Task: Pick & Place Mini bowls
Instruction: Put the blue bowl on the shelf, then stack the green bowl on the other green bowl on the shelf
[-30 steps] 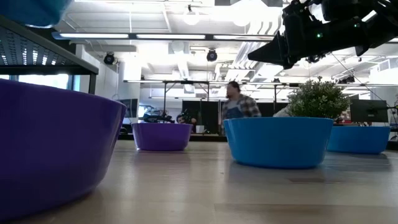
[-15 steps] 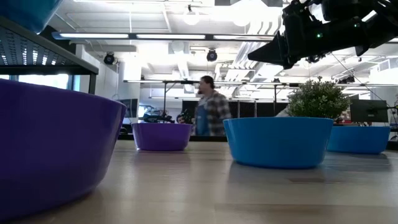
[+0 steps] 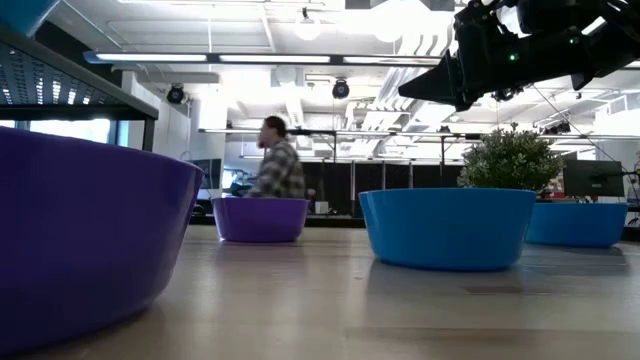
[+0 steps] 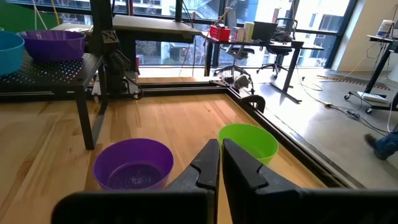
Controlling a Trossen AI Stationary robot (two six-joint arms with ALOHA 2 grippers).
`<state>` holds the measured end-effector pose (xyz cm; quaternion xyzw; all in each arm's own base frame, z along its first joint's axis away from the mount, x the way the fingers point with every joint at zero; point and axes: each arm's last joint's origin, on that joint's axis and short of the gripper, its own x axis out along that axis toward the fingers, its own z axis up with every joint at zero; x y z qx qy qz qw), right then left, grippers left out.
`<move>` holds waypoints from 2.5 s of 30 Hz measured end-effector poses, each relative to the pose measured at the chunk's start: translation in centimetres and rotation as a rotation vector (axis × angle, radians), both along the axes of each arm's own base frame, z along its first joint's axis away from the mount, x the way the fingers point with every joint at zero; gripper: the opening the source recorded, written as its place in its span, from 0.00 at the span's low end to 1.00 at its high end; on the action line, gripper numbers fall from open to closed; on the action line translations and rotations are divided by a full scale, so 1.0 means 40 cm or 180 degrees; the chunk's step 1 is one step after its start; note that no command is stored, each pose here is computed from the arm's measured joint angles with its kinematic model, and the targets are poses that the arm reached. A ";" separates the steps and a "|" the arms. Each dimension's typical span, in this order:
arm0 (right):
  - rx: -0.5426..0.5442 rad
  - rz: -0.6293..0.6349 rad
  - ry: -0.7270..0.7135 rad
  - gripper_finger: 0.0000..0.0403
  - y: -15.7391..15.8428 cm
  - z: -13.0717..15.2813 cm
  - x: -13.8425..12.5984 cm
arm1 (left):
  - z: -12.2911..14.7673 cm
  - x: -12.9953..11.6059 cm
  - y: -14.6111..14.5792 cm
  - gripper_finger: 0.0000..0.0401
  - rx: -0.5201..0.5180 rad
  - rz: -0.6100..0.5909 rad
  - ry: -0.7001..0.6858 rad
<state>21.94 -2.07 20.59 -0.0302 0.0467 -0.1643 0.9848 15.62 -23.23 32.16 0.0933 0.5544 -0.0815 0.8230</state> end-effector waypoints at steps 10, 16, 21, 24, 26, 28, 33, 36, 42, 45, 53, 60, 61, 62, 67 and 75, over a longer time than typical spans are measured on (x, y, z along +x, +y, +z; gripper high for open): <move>0.0000 0.0002 0.0000 0.01 0.000 0.000 0.000 | 0.000 0.002 0.002 0.09 0.0027 0.0048 -0.0051; 0.0000 -0.0001 0.0000 0.02 0.000 0.000 0.000 | -0.001 0.000 0.004 0.16 0.0043 0.0097 -0.0034; 0.0000 0.0000 0.0000 0.02 0.000 0.000 0.000 | -0.002 -0.003 0.009 0.24 0.0102 0.0128 0.0009; 0.0000 0.0001 0.0000 0.02 0.000 0.000 0.000 | 0.006 -0.006 0.015 0.28 0.0077 0.0133 -0.0026; 0.0000 -0.0001 0.0000 0.02 0.000 0.000 0.000 | 0.015 -0.009 0.022 0.30 0.0065 0.0143 -0.0089; 0.0000 0.0000 0.0000 0.01 0.000 0.000 0.000 | 0.025 -0.013 0.031 0.31 0.0053 0.0119 -0.0138; 0.0000 0.0001 0.0000 0.02 0.000 0.000 0.000 | 0.065 -0.027 0.064 0.31 0.0118 0.0005 -0.0494; 0.0000 0.0000 0.0000 0.02 0.000 0.000 0.000 | 0.093 -0.033 0.084 0.28 0.0164 -0.0095 -0.0821; 0.0000 0.0001 0.0000 0.02 0.000 0.000 0.000 | 0.138 0.026 0.134 0.12 0.0123 -0.0240 -0.1253; 0.0000 0.0000 0.0000 0.03 0.000 0.000 0.000 | 0.153 0.068 0.163 0.04 0.0087 -0.0366 -0.1367; 0.0000 -0.0001 0.0002 0.03 0.000 0.000 0.000 | 0.087 0.203 0.255 0.00 -0.0111 -0.0536 -0.1835; 0.0001 -0.0001 0.0013 0.03 0.000 -0.001 0.000 | -0.008 0.235 0.374 0.00 -0.0008 -0.0016 -0.2434; 0.0001 0.0001 0.0013 0.03 0.000 -0.001 0.000 | -0.017 0.233 0.388 0.00 -0.0029 0.0027 -0.2539; 0.0001 0.0000 0.0015 0.03 0.000 -0.001 0.000 | -0.027 0.228 0.399 0.00 -0.0040 0.0072 -0.2627; 0.0001 0.0000 0.0019 0.03 0.000 -0.001 0.000 | -0.070 0.187 0.450 0.00 0.0024 0.0257 -0.2893; 0.0002 0.0000 0.0036 0.03 0.000 -0.003 0.000 | -0.123 0.122 0.523 0.00 0.0104 0.0598 -0.3432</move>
